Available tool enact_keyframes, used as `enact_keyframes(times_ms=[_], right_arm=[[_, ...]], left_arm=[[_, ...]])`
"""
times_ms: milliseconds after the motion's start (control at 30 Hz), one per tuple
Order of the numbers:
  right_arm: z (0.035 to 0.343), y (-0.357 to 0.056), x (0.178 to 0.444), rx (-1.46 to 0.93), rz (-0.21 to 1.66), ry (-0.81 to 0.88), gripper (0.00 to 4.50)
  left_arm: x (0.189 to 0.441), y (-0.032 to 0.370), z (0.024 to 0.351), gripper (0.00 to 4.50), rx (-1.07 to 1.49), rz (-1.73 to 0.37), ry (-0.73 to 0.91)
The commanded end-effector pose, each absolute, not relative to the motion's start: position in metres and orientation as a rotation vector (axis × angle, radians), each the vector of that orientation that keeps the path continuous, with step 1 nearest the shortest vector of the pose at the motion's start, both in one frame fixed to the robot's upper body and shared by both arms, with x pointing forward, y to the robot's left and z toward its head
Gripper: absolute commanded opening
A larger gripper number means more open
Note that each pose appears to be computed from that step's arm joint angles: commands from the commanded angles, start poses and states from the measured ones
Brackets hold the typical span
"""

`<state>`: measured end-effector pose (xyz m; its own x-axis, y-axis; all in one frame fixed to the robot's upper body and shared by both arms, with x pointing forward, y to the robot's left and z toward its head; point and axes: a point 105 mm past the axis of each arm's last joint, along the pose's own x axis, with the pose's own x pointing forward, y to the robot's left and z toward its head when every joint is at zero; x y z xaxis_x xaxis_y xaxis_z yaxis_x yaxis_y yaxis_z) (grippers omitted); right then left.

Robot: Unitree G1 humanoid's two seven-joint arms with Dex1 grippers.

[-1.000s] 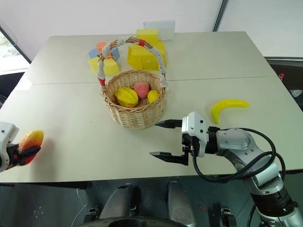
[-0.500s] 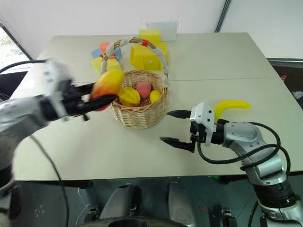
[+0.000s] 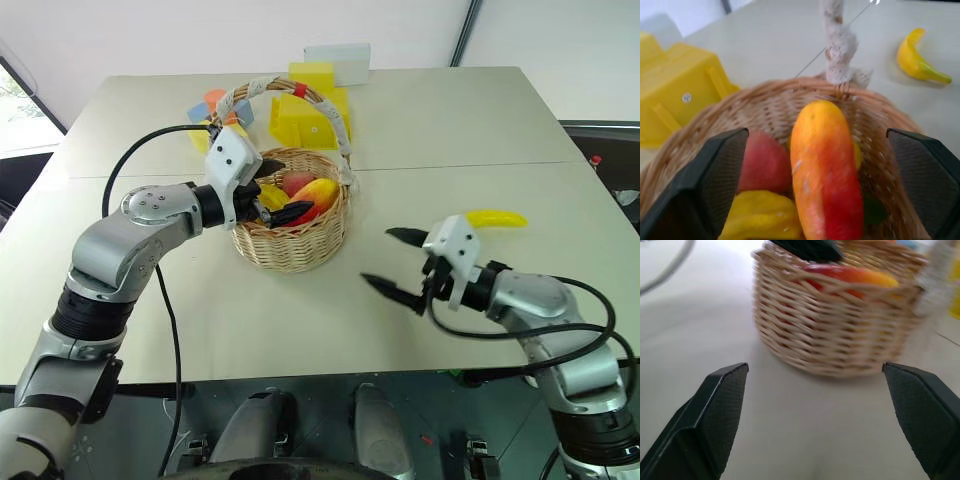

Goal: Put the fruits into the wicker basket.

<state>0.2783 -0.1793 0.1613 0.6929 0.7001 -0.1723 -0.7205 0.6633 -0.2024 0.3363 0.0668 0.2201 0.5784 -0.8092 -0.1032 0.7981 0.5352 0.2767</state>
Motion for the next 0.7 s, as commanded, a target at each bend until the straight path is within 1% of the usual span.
enact_keyframes(times_ms=[33, 100, 167, 200, 267, 333, 367, 433, 500, 567, 667, 700], right_arm=[[0.169, -0.237, 0.302, -0.273, 0.482, 0.103, 4.5], [0.167, -0.268, 0.316, -0.199, 0.272, 0.159, 4.5], [0.167, -0.286, 0.327, -0.105, 0.092, 0.203, 4.5], [0.169, -0.289, 0.331, -0.053, 0.034, 0.22, 4.5], [0.174, -0.286, 0.338, 0.024, -0.026, 0.234, 4.5], [0.181, -0.277, 0.345, 0.097, -0.043, 0.252, 4.5], [0.186, -0.275, 0.347, 0.062, -0.046, 0.244, 4.5], [0.2, -0.276, 0.348, -0.25, -0.053, 0.187, 4.5], [0.209, -0.264, 0.347, -0.475, 0.067, 0.114, 4.5], [0.209, -0.257, 0.344, -0.596, 0.192, 0.102, 4.5], [0.191, -0.274, 0.338, -0.907, 0.362, 0.235, 4.5], [0.186, -0.282, 0.338, -0.973, 0.396, 0.276, 4.5]], left_arm=[[0.316, 0.062, 0.242, 4.44, 0.271, -1.047, -0.172], [0.313, 0.062, 0.232, 4.44, 0.312, -1.058, -0.159], [0.311, 0.061, 0.227, 4.44, 0.335, -1.067, -0.155], [0.31, 0.059, 0.226, 4.44, 0.331, -1.076, -0.155], [0.307, 0.056, 0.224, 4.44, 0.328, -1.098, -0.159], [0.301, 0.05, 0.225, 4.44, 0.339, -1.133, -0.179], [0.299, 0.048, 0.225, 4.44, 0.346, -1.141, -0.188], [0.299, 0.046, 0.225, 4.44, 0.35, -1.138, -0.2], [0.3, 0.047, 0.226, 4.44, 0.338, -1.134, -0.202], [0.299, 0.048, 0.226, 4.44, 0.328, -1.143, -0.202], [0.291, 0.052, 0.228, 4.44, 0.312, -1.184, -0.205], [0.29, 0.054, 0.229, 4.44, 0.307, -1.193, -0.204]])
